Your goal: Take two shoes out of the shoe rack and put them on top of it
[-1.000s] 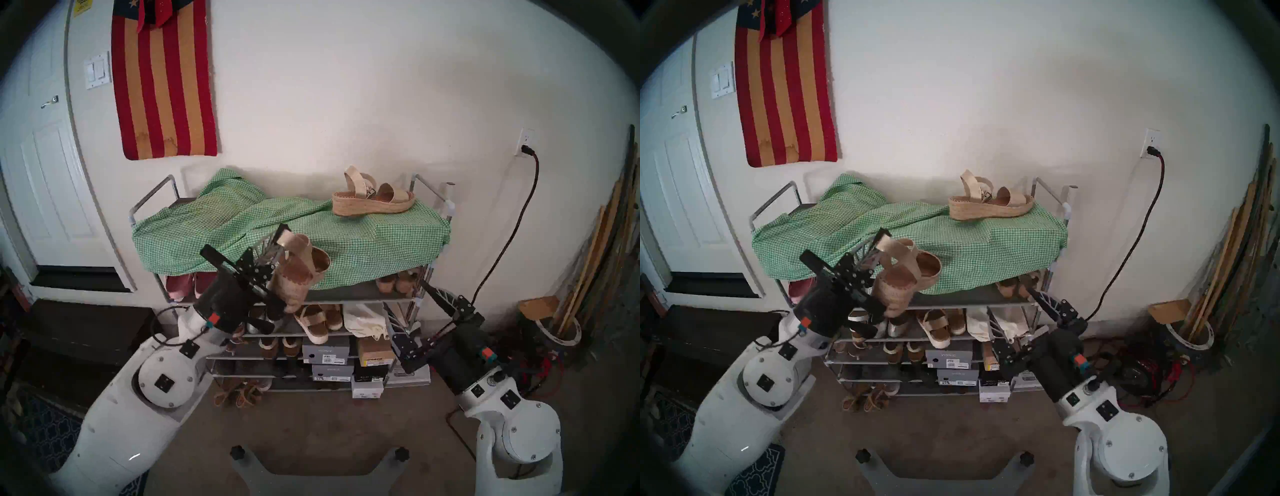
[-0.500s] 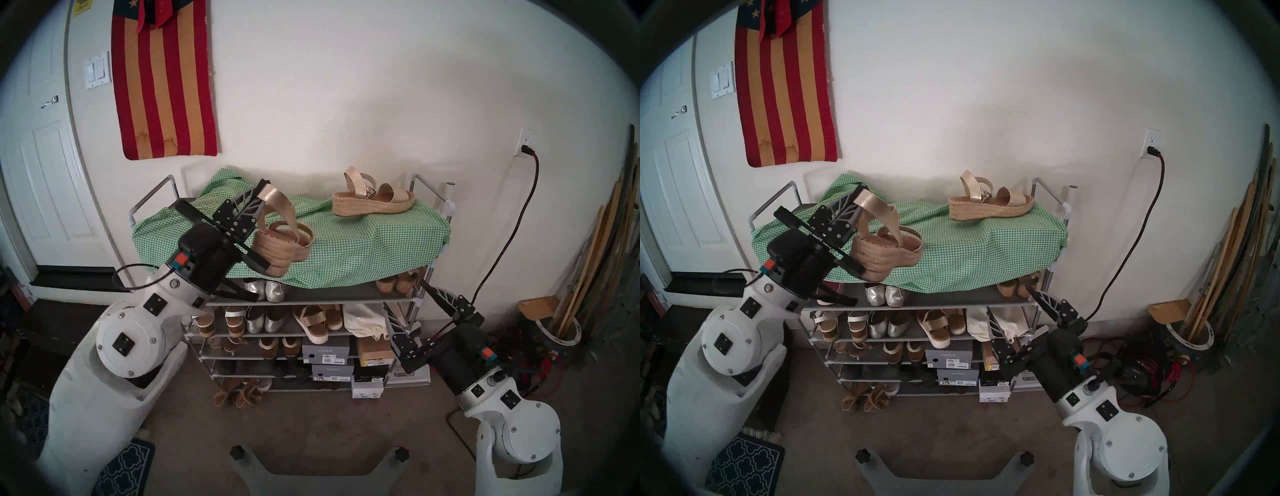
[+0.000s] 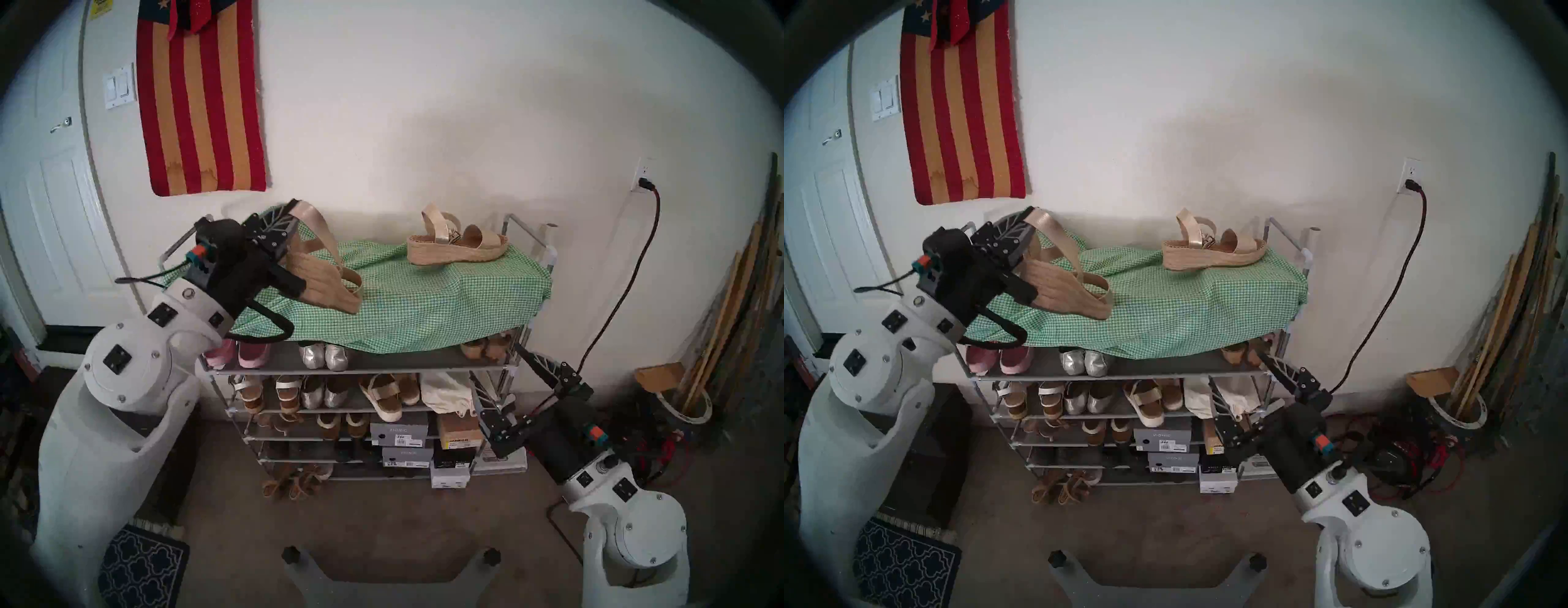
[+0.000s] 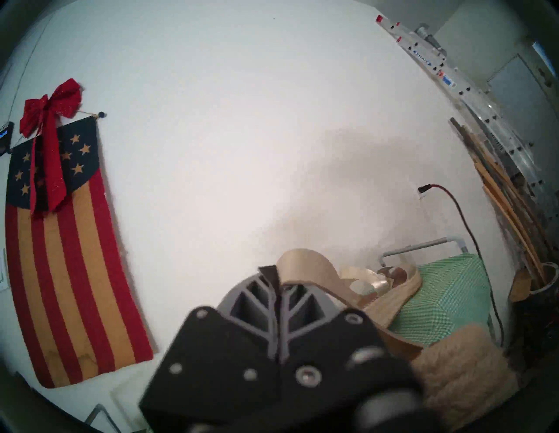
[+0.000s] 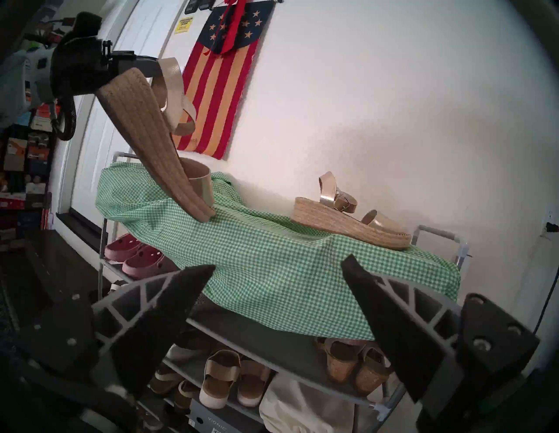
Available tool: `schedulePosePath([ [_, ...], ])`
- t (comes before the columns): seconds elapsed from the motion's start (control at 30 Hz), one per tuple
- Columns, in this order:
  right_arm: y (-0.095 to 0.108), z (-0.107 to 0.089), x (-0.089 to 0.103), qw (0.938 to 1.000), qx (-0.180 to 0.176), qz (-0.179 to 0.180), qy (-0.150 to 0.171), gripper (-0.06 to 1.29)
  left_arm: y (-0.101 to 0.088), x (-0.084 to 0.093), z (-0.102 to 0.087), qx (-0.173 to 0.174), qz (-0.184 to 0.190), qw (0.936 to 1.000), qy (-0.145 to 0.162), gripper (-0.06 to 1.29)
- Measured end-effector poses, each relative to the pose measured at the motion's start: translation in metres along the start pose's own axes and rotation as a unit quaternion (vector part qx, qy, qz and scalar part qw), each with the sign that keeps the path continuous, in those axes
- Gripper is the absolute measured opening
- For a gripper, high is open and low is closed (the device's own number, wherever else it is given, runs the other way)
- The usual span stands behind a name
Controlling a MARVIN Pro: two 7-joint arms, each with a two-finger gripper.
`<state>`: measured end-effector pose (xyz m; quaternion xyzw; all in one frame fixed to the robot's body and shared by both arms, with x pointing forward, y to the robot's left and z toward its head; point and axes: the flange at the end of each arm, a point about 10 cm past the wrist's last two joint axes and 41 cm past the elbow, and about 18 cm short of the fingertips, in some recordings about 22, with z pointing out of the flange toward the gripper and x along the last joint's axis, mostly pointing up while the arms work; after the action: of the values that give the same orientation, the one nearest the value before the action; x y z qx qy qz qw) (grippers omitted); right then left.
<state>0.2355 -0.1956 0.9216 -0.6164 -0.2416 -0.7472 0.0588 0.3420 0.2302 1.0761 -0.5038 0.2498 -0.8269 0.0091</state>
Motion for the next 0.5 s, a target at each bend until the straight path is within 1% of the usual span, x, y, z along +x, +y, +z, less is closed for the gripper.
schedulePosePath([
  [0.27,0.0,0.0,0.0,1.0,0.0,-0.001,-0.001,1.22,-0.027,0.001,0.013,0.039,0.007,0.9992,-0.009,-0.02],
  [0.5,0.0,0.0,0.0,1.0,0.0,-0.001,-0.001,1.22,-0.049,0.005,0.025,0.073,0.017,0.9972,-0.008,-0.02],
])
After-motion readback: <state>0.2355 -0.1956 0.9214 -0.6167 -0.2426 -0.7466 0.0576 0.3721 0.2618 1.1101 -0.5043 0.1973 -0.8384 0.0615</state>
